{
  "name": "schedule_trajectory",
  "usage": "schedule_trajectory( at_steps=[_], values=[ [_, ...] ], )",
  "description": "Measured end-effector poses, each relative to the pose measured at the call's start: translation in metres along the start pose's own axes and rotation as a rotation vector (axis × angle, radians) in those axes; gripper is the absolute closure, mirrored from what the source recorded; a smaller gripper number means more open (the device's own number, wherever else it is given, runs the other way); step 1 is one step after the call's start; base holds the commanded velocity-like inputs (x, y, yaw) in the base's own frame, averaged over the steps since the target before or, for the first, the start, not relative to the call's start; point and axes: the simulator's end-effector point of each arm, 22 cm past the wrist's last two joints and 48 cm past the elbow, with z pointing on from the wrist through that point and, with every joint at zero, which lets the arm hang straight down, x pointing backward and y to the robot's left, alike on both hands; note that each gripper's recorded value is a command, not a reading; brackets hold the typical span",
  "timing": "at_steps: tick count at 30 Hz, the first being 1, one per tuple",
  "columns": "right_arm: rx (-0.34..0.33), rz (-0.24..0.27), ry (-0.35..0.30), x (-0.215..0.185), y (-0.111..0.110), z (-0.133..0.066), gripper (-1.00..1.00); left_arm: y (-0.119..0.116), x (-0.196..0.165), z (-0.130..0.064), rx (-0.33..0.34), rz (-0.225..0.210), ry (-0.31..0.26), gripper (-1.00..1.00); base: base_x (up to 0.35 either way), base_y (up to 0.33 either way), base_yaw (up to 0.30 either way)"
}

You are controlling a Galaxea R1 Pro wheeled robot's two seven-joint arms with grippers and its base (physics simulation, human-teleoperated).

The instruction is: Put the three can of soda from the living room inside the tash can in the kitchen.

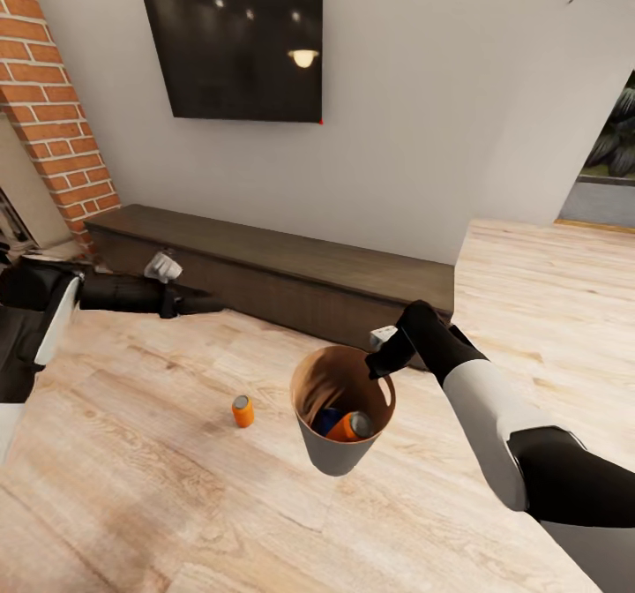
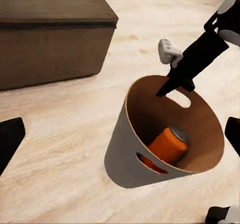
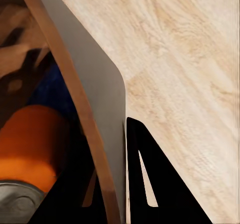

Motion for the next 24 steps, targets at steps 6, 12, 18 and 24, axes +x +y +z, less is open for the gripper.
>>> schedule_trajectory(
  at_steps=[6,12,18,24],
  values=[
    [0.046,0.057,0.012,0.022,-0.047,-0.010,1.00,0.106,0.100,-0.003,-0.433,-0.020,-0.067,-1.00,0.000,0.000,0.000],
    [0.076,0.144,-0.004,0.044,-0.093,-0.022,1.00,0.117,0.220,0.030,-0.622,-0.034,-0.124,-1.00,0.000,0.000,0.000],
    [0.068,0.217,0.016,0.085,-0.112,-0.008,1.00,0.115,0.250,0.032,-0.676,-0.012,-0.176,-1.00,0.000,0.000,0.000],
    [0.073,0.271,-0.094,0.110,-0.133,0.016,1.00,0.112,0.277,0.025,-0.699,-0.054,-0.182,-1.00,0.001,0.001,0.000]
  ],
)
